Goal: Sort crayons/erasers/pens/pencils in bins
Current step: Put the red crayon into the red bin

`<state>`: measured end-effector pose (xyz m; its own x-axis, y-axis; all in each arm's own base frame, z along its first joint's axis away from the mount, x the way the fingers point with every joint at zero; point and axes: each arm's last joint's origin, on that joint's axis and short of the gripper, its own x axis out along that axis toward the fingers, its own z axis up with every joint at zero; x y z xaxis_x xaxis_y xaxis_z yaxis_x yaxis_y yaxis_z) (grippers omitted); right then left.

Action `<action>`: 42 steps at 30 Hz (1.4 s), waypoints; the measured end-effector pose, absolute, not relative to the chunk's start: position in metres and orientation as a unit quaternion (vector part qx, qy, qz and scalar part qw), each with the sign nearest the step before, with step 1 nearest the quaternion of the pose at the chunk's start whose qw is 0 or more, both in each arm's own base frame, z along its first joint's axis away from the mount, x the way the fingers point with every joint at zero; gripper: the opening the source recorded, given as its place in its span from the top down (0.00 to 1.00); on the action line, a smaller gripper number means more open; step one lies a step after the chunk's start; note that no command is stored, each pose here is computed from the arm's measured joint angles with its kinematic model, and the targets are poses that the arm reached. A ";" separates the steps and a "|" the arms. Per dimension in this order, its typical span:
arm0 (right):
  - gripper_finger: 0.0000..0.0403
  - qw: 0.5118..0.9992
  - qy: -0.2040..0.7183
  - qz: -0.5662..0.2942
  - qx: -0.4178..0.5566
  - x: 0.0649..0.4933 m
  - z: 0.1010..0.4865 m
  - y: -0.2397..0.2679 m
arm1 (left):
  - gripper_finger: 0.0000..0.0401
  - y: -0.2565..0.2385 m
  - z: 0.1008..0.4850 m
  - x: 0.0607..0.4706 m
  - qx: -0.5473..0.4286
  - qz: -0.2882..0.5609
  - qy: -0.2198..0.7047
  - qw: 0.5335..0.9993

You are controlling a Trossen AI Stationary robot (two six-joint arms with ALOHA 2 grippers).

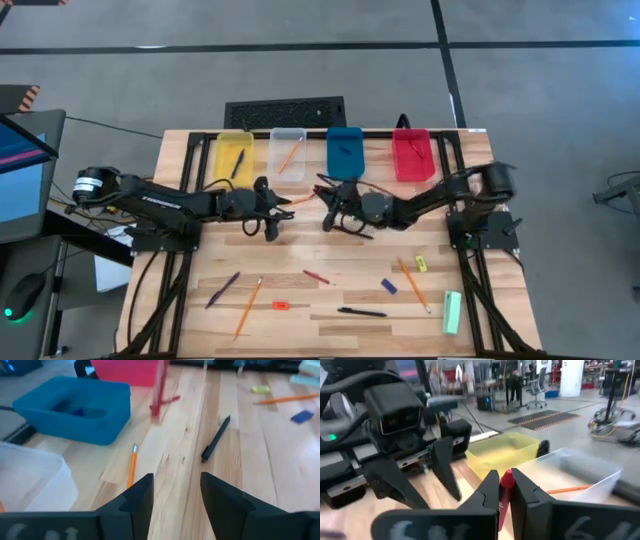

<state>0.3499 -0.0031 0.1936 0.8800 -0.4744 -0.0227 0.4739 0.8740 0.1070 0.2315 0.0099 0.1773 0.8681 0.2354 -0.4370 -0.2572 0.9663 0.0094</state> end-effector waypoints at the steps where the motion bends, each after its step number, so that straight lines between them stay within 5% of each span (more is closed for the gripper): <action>1: 0.94 0.966 0.017 -0.254 0.041 0.344 0.205 -0.005 | 0.64 0.010 0.177 0.231 -0.024 0.128 0.226 0.965; 7: 0.94 0.928 0.149 -0.340 0.036 0.296 0.263 -0.036 | 0.72 0.009 0.175 0.231 -0.020 0.119 0.234 0.965; 12: 0.94 0.848 0.303 -0.432 0.052 0.250 0.276 -0.079 | 0.76 0.009 0.175 0.231 -0.020 0.111 0.235 0.965; 21: 0.94 0.706 0.465 -0.527 0.083 0.193 0.243 -0.163 | 0.82 0.009 0.175 0.231 -0.013 0.109 0.237 0.965; 42: 0.94 0.644 0.566 -0.494 0.144 0.188 0.155 -0.234 | 0.85 0.008 0.174 0.231 -0.014 0.106 0.239 0.965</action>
<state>0.1885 -0.2344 0.1547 -0.1288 -0.4738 -0.8711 0.7990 0.4708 -0.3742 0.2308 0.0082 0.1743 0.8634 0.1983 -0.4639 -0.2114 0.9771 0.0241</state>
